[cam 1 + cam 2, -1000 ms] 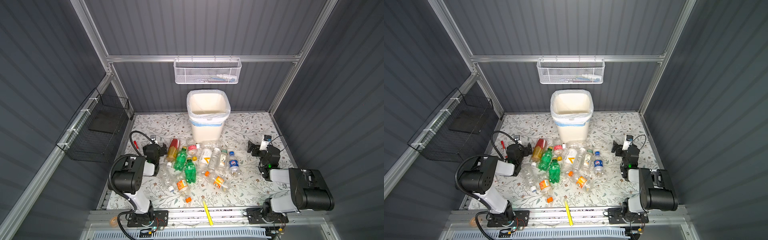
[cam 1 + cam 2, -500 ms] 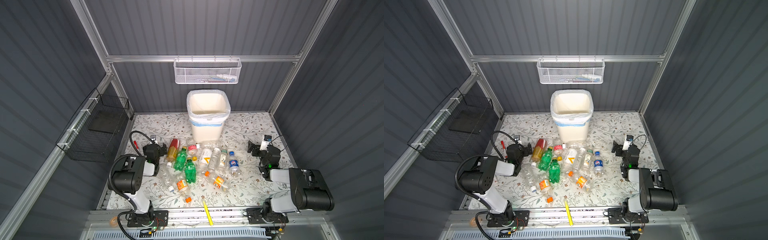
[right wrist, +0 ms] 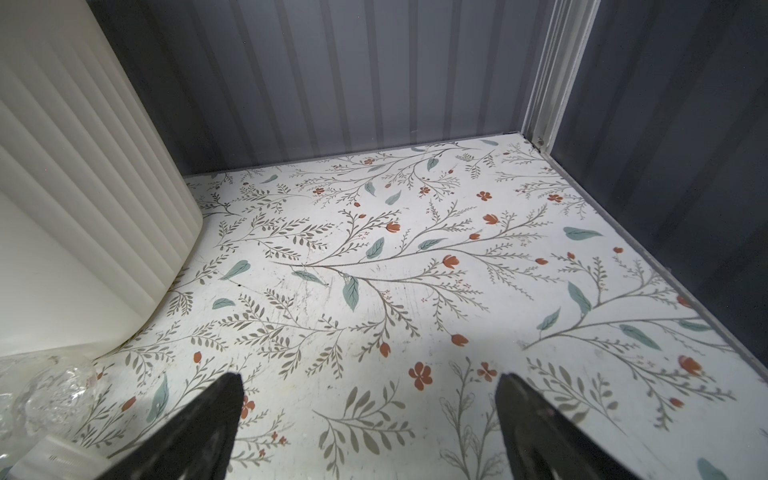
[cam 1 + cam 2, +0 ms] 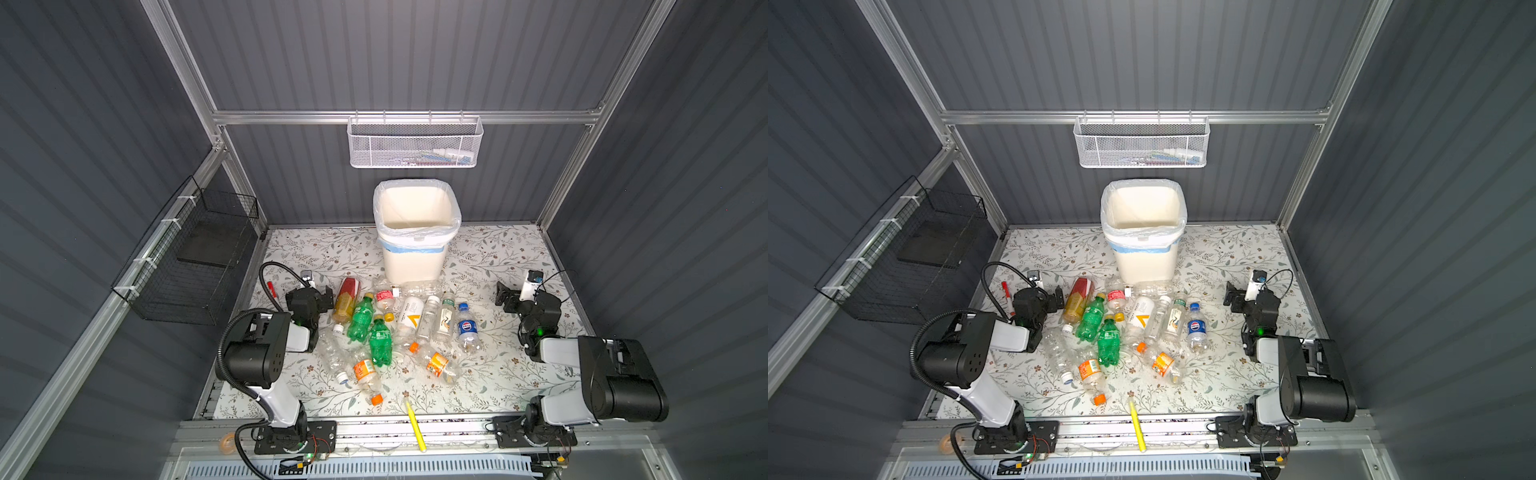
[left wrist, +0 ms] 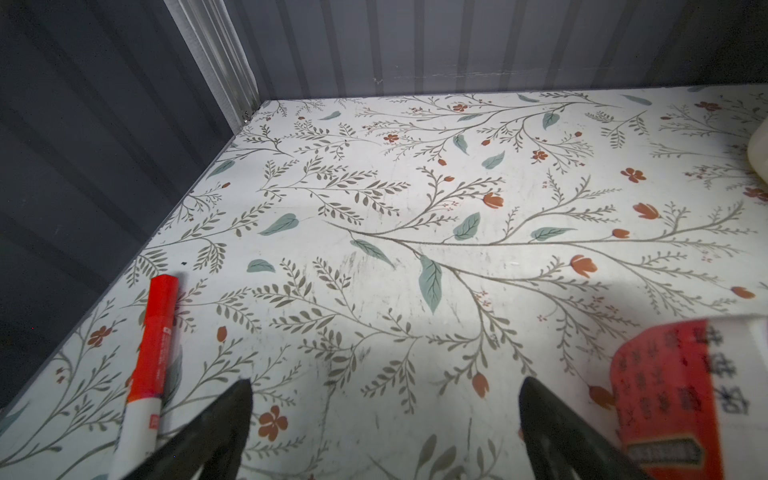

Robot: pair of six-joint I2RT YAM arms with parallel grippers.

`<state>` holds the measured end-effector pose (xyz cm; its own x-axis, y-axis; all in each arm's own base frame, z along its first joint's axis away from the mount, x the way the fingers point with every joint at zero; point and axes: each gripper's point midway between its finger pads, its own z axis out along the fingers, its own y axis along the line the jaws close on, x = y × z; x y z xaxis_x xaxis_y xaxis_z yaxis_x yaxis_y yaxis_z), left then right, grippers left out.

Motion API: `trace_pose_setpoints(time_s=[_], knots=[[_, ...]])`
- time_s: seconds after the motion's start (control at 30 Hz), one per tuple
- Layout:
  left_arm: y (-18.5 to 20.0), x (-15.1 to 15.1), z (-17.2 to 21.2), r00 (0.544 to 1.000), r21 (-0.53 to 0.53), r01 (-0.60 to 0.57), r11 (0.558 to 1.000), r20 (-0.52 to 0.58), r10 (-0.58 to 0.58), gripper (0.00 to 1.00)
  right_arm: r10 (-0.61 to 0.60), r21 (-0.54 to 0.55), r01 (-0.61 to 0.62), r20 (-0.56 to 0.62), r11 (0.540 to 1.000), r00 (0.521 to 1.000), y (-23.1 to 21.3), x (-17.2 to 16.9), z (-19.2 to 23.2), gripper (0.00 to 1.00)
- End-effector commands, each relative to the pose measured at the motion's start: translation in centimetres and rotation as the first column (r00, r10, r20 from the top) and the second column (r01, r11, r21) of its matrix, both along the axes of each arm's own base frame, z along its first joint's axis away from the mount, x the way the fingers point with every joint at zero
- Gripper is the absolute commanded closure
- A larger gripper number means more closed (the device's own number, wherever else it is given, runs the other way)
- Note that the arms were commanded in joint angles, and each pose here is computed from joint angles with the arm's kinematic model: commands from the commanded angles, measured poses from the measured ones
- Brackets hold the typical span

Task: Throw the plastic bottles in the bin
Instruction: 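Move the right gripper over the Pepsi bottle while the left approaches the red can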

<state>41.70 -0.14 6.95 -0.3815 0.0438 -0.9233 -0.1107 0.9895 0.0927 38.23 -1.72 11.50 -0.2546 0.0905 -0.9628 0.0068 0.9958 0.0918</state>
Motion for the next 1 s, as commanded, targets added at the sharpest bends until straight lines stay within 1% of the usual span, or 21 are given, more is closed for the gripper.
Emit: trace_pose_setpoints(time_s=[0.0,0.1,0.17,0.23,0.3,0.37,0.43,0.5,0.6,0.73,0.8,0.87,0.97], knots=[[0.5,-0.1,-0.4,1.0,0.002,-0.015,1.0,-0.015,0.015,0.01,0.004,-0.002,-0.004,0.013,1.0,1.0,-0.1,0.5,0.5,0.05],[0.7,-0.1,-0.1,1.0,0.006,-0.028,1.0,-0.002,0.028,0.04,0.006,-0.002,-0.006,0.017,1.0,1.0,-0.1,0.4,0.6,0.08],[1.2,-0.3,0.8,0.998,0.006,-0.061,0.998,0.006,0.061,0.05,-0.029,0.0,0.029,0.024,1.0,0.999,-0.6,0.4,1.2,0.12],[1.7,-0.5,2.1,0.996,0.01,-0.088,0.996,-0.007,0.088,0.06,-0.065,0.002,0.065,-0.001,0.998,0.998,-1.2,0.6,2.3,0.14],[2.1,-0.6,3.8,0.993,0.012,-0.116,0.993,-0.015,0.116,0.08,-0.113,0.0,0.113,-0.087,0.994,0.99,-2.0,0.9,2.9,0.16],[2.7,-0.6,5.6,0.984,-0.019,-0.175,0.984,-0.041,0.174,0.08,-0.158,0.042,0.171,-0.213,0.984,0.964,-2.5,0.7,2.7,0.17],[2.5,-0.4,7.6,0.98,-0.07,-0.195,0.978,-0.064,0.191,0.08,-0.122,0.114,0.167,-0.326,0.979,0.938,-1.4,0.3,2.4,0.19],[2.1,-0.4,9.1,0.98,-0.116,-0.189,0.975,-0.075,0.182,0.07,-0.057,0.165,0.13,-0.389,0.978,0.919,0.5,-0.3,2.1,0.2],[0.9,-0.4,10.5,0.987,-0.164,-0.143,0.976,-0.094,0.128,0.06,0.021,0.187,0.078,-0.478,0.979,0.878,3.4,-2.0,1.3,0.2],[-0.5,-1.0,10.5,0.989,-0.218,-0.094,0.971,-0.136,0.065,0.05,0.154,0.196,-0.047,-0.582,0.979,0.798,8.3,-4.9,-0.2,0.19],[-1.2,-1.3,10.4,0.988,-0.239,-0.066,0.969,-0.151,0.03,0.05,0.202,0.203,-0.094,-0.618,0.975,0.76,10.2,-6.1,-0.7,0.18],[-2.0,-1.5,10.4,0.987,-0.26,-0.038,0.965,-0.162,-0.004,0.05,0.23,0.201,-0.13,-0.639,0.971,0.734,11.4,-7.2,-1.1,0.18],[-3.2,-1.7,10.3,0.982,-0.292,0.011,0.956,-0.176,-0.065,0.05,0.261,0.199,-0.172,-0.652,0.965,0.712,12.6,-8.3,-1.7,0.18]])
